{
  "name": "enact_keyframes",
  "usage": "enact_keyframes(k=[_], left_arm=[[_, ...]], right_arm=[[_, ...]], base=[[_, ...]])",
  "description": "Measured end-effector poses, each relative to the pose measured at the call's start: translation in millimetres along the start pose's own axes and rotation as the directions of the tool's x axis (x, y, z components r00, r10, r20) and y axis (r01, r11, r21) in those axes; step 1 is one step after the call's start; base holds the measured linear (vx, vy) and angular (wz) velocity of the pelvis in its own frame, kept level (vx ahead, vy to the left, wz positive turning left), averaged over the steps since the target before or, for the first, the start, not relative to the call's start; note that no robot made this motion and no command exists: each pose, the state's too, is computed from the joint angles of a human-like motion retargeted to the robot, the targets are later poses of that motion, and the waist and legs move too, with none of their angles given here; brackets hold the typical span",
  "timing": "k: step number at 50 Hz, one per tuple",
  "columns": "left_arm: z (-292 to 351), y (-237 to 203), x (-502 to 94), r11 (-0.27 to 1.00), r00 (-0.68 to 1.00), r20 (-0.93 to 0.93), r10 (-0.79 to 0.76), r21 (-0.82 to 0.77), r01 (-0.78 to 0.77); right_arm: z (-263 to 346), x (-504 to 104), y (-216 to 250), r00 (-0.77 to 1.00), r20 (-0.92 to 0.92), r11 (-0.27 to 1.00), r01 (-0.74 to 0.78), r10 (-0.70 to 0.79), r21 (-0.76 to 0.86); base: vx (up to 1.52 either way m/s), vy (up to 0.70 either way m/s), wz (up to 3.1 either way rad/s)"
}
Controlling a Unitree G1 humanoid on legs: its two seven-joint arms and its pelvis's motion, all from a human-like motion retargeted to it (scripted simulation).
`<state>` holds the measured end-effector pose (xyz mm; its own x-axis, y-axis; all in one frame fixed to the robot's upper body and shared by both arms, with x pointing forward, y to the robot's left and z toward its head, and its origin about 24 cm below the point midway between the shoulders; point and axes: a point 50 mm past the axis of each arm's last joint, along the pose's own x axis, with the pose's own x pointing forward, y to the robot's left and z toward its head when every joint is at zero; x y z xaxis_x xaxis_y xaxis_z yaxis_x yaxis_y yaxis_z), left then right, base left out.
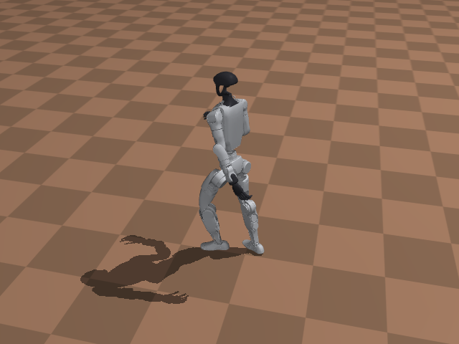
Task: Walk run
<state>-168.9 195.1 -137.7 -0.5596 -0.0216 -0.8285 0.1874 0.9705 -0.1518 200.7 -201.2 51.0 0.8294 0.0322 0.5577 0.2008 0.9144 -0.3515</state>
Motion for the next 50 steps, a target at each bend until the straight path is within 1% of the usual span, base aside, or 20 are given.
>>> enact_keyframes(k=[5,8,10,12,15,18,20,22,25,28,30,32,35,39,43,45,47,50], left_arm=[[-39,-29,8,0.989,0.997,-0.062,-0.043,-0.146,0.034],[-51,-49,11,0.970,0.993,-0.067,-0.098,-0.231,0.080],[-46,-59,11,0.951,0.989,-0.049,-0.139,-0.285,0.120],[-28,-69,11,0.939,0.988,0.013,-0.153,-0.311,0.150],[18,-70,6,0.936,0.974,0.182,-0.131,-0.301,0.182],[77,-56,-9,0.965,0.924,0.364,-0.114,-0.179,0.190],[119,-40,-25,0.993,0.867,0.495,-0.062,-0.058,0.105],[156,-22,-45,0.998,0.789,0.614,0.010,0.046,-0.049],[204,3,-84,0.945,0.629,0.772,0.090,0.134,-0.300],[239,17,-124,0.867,0.462,0.882,0.093,0.156,-0.473],[254,21,-147,0.829,0.363,0.928,0.079,0.141,-0.541],[262,22,-162,0.817,0.279,0.957,0.075,0.102,-0.568],[262,25,-171,0.832,0.183,0.978,0.102,0.017,-0.555],[244,20,-157,0.880,0.124,0.976,0.178,-0.102,-0.465],[216,5,-129,0.911,0.139,0.963,0.229,-0.161,-0.380],[207,-2,-120,0.916,0.152,0.947,0.284,-0.220,-0.337],[195,-1,-113,0.912,0.151,0.931,0.331,-0.276,-0.302],[177,3,-104,0.907,0.157,0.921,0.357,-0.302,-0.295]], right_arm=[[-2,-20,-12,0.998,-0.058,0.997,0.026,-0.031,-0.076],[-2,-37,-7,0.992,-0.117,0.997,0.042,-0.050,-0.067],[-3,-44,-1,0.987,-0.151,0.997,0.045,-0.053,-0.056],[-2,-49,4,0.984,-0.172,0.997,0.038,-0.048,-0.062],[0,-54,7,0.980,-0.187,0.996,0.059,-0.069,-0.063],[-2,-63,5,0.967,-0.234,0.994,0.090,-0.101,-0.060],[-2,-70,3,0.956,-0.266,0.991,0.109,-0.126,-0.076],[-1,-76,1,0.949,-0.284,0.989,0.115,-0.138,-0.096],[0,-83,0,0.944,-0.303,0.989,0.109,-0.134,-0.099],[1,-87,-1,0.941,-0.312,0.990,0.105,-0.130,-0.097],[1,-87,-2,0.944,-0.308,0.991,0.090,-0.118,-0.102],[1,-83,-2,0.951,-0.291,0.991,0.073,-0.102,-0.109],[2,-75,0,0.964,-0.256,0.993,0.048,-0.075,-0.111],[2,-63,5,0.975,-0.215,0.995,0.025,-0.046,-0.099],[1,-58,5,0.976,-0.205,0.994,0.052,-0.071,-0.095],[0,-54,4,0.974,-0.203,0.994,0.083,-0.097,-0.077],[0,-52,6,0.973,-0.203,0.993,0.101,-0.110,-0.056],[1,-46,2,0.976,-0.181,0.992,0.110,-0.121,-0.069]], base=[[0.58,0.08,2.52],[0.80,-0.02,0.85],[0.65,0.09,0.37],[0.61,0.26,1.71],[0.70,0.18,2.37],[0.54,0.21,2.47],[0.55,0.10,2.72],[0.61,0.00,3.33],[0.76,-0.06,3.14],[0.75,-0.11,2.52],[0.60,-0.07,1.92],[0.74,-0.10,1.49],[0.93,-0.24,1.13],[0.97,-0.26,0.88],[0.99,-0.16,1.86],[0.89,-0.18,1.87],[1.13,-0.55,0.98],[0.87,-0.32,0.40]])
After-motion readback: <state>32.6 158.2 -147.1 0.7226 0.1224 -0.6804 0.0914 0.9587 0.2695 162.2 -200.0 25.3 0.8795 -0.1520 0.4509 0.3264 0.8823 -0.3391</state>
